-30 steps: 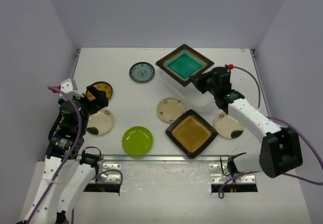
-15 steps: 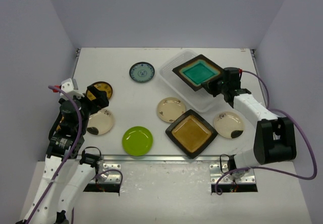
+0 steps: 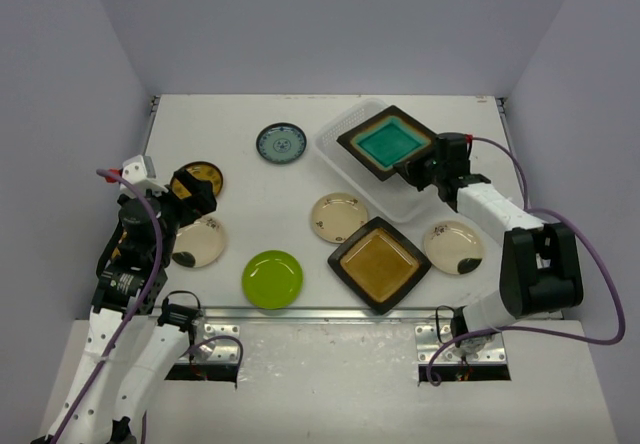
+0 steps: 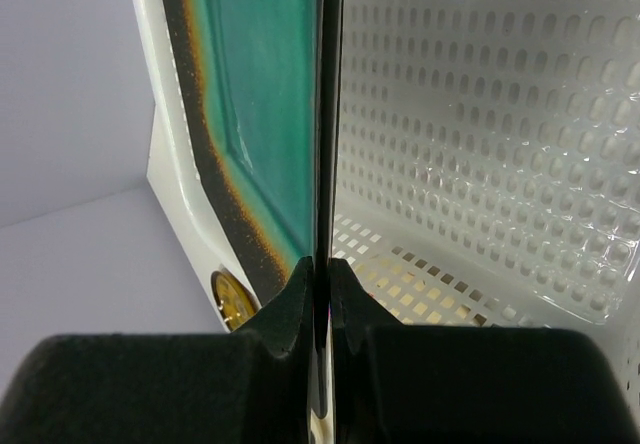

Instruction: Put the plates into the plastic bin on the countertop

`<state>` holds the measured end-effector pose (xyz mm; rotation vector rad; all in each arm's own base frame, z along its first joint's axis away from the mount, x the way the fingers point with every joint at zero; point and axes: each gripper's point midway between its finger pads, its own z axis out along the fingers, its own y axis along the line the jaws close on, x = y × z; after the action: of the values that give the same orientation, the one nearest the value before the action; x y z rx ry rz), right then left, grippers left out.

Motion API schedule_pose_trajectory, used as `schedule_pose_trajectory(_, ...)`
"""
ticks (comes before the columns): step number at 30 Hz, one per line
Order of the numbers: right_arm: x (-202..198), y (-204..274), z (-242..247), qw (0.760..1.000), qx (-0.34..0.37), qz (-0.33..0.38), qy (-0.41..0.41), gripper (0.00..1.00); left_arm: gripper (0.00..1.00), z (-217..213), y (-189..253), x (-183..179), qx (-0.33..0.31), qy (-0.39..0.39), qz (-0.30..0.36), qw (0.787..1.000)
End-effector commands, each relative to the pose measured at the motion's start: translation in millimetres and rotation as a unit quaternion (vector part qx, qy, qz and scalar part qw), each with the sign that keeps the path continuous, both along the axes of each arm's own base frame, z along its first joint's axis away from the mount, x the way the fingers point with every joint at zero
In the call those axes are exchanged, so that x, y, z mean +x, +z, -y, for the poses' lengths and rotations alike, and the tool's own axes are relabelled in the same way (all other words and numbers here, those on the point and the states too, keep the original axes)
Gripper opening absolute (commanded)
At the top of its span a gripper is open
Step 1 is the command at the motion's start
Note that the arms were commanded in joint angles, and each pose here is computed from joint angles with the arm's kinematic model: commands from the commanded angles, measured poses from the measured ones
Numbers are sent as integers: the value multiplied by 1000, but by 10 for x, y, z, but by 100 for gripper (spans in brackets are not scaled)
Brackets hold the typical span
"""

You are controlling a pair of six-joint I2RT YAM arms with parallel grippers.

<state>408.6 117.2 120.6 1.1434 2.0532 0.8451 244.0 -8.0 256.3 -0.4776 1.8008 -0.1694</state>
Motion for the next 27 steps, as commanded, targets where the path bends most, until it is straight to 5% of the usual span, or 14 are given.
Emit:
schedule_pose_trajectory(1, 213, 589, -126, 995, 16, 103, 2, 0, 100, 5, 94, 50, -1, -2, 19, 1000)
schedule_pose_trajectory(17, 166, 223, -211, 999, 16, 49, 7, 1, 100, 20, 101, 47, -2, -6, 21, 1000)
schedule_pose_trajectory(20, 181, 172, -186, 999, 5, 43, 6, 18, 100, 31, 93, 48, -2, -9, 20, 1000)
schedule_pose_trajectory(23, 194, 120, -184, 999, -7, 33, 13, 52, 100, 51, 78, 58, -1, -14, 17, 1000)
schedule_pose_trajectory(27, 188, 67, -158, 999, -34, 4, 26, 80, 100, 87, 54, 77, -1, -23, 13, 1000)
